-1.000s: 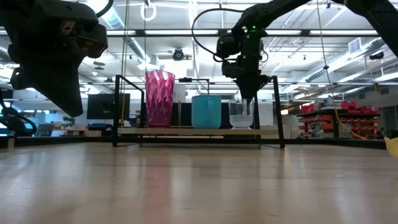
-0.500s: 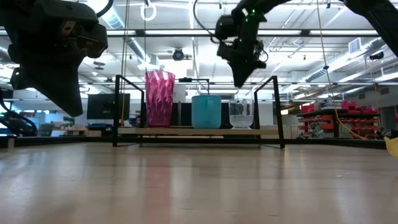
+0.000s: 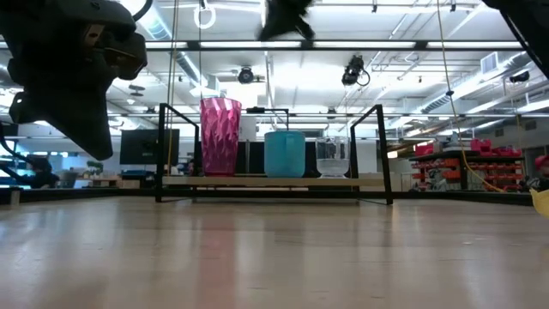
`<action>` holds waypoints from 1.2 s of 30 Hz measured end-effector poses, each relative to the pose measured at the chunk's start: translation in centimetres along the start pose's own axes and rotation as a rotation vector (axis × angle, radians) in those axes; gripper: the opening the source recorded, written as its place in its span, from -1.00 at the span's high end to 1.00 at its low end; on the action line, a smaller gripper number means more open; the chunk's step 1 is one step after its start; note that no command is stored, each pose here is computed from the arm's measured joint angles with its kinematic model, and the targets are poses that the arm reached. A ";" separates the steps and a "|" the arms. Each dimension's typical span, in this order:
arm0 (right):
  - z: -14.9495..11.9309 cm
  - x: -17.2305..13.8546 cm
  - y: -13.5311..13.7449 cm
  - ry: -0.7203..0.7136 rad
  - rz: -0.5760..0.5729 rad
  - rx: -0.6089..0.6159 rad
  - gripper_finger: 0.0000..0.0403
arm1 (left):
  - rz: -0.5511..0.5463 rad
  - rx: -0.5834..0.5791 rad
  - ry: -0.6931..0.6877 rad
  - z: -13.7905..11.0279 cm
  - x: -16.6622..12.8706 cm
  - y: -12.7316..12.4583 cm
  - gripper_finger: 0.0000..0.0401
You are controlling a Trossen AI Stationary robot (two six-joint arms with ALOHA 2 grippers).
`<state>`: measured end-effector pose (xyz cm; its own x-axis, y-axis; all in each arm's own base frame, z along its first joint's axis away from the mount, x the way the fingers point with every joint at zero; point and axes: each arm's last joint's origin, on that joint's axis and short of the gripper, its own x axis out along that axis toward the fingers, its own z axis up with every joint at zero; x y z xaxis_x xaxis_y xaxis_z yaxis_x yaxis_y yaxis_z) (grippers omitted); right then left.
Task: Stack small to large cups/mugs on shelf
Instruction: Return to Home Position
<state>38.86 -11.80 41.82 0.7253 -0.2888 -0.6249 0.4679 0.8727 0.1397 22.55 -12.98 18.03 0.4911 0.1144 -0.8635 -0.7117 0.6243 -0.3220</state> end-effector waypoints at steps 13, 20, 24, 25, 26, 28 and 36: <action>4.3 4.2 1.4 -0.466 0.340 0.065 0.64 | -0.058 -0.023 -0.024 -1.1 -0.3 -0.7 0.89; 3.5 11.1 -1.9 -0.451 0.339 0.168 0.64 | -0.070 -0.036 -0.055 -1.7 -0.6 -0.9 0.91; 1.5 15.4 -3.2 -0.353 0.319 0.190 0.64 | -0.076 -0.041 -0.077 -2.1 -0.8 -0.9 0.94; 1.3 16.1 -3.2 -0.351 0.318 0.188 0.64 | -0.075 -0.041 -0.077 -2.1 -0.8 -0.9 0.95; 1.1 16.5 -3.2 -0.352 0.321 0.183 0.64 | -0.075 -0.041 -0.078 -2.1 -0.8 -0.9 0.95; 1.1 17.2 -3.2 -0.387 0.332 0.168 0.64 | -0.073 -0.041 -0.080 -2.1 -0.8 -0.9 0.94; 1.2 18.4 -3.3 -0.433 0.295 0.080 0.64 | -0.071 -0.041 -0.080 -2.0 -0.7 -0.9 0.87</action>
<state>51.24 -20.44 30.77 0.9660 -0.1867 -0.1786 0.2376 0.9135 0.3302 21.79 -15.19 18.15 0.5788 0.1333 -0.8045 -0.6924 0.6015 -0.3985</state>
